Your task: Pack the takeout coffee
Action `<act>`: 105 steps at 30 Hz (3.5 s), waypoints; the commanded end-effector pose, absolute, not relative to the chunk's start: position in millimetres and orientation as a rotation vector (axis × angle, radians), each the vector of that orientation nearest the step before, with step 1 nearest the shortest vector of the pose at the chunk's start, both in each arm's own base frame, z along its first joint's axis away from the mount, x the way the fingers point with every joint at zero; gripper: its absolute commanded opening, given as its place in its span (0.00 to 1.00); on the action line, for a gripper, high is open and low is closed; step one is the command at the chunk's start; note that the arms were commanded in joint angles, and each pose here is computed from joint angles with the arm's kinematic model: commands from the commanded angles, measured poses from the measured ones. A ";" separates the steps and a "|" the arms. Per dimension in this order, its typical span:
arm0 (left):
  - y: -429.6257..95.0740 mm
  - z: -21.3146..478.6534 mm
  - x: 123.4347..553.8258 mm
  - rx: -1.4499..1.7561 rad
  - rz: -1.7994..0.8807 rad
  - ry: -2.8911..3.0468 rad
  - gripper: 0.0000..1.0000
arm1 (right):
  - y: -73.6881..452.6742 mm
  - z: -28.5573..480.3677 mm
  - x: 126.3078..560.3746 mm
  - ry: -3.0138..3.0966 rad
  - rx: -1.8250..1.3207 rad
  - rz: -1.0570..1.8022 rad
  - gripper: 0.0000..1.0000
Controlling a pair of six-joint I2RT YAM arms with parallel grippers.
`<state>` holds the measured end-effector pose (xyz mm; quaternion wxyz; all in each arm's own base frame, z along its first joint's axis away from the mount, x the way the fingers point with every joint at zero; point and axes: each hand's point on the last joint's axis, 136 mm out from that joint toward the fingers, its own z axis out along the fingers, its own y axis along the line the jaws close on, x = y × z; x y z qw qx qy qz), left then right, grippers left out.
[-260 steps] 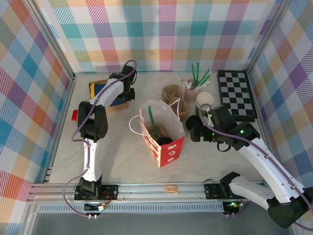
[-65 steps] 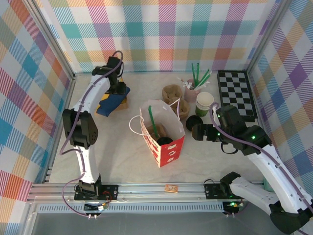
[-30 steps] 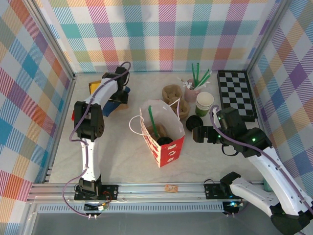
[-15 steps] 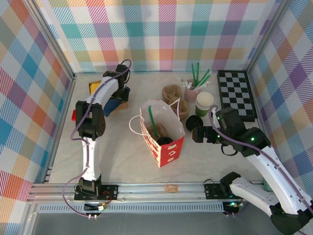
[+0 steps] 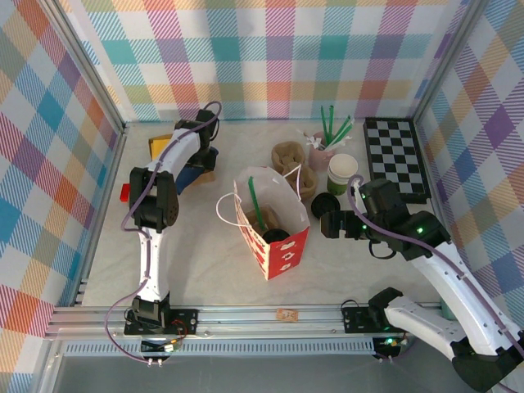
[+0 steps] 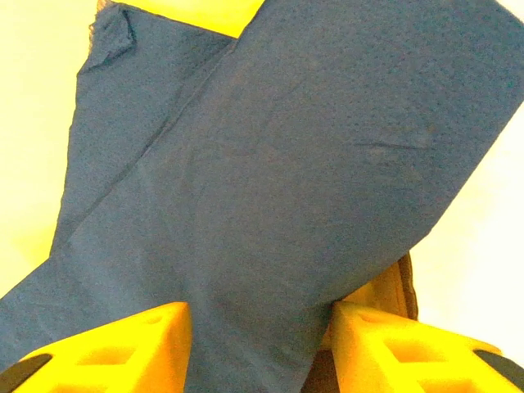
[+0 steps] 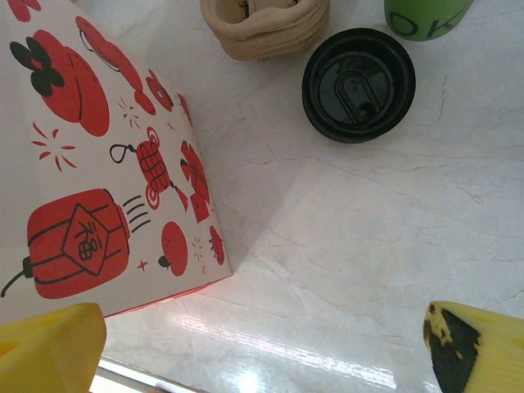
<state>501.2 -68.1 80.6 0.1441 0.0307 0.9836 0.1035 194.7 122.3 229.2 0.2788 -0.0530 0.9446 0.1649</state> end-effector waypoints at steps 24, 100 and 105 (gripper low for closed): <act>-62.6 134.3 505.4 0.076 0.355 2.733 0.00 | 125.2 241.4 202.0 2.495 -0.151 0.455 1.00; -243.8 525.4 280.6 0.213 -1.166 1.785 0.00 | 109.2 264.1 162.3 2.417 -0.063 0.582 0.97; -248.8 500.7 269.4 0.200 -1.158 1.815 0.00 | 110.1 262.9 161.5 2.417 -0.054 0.595 0.97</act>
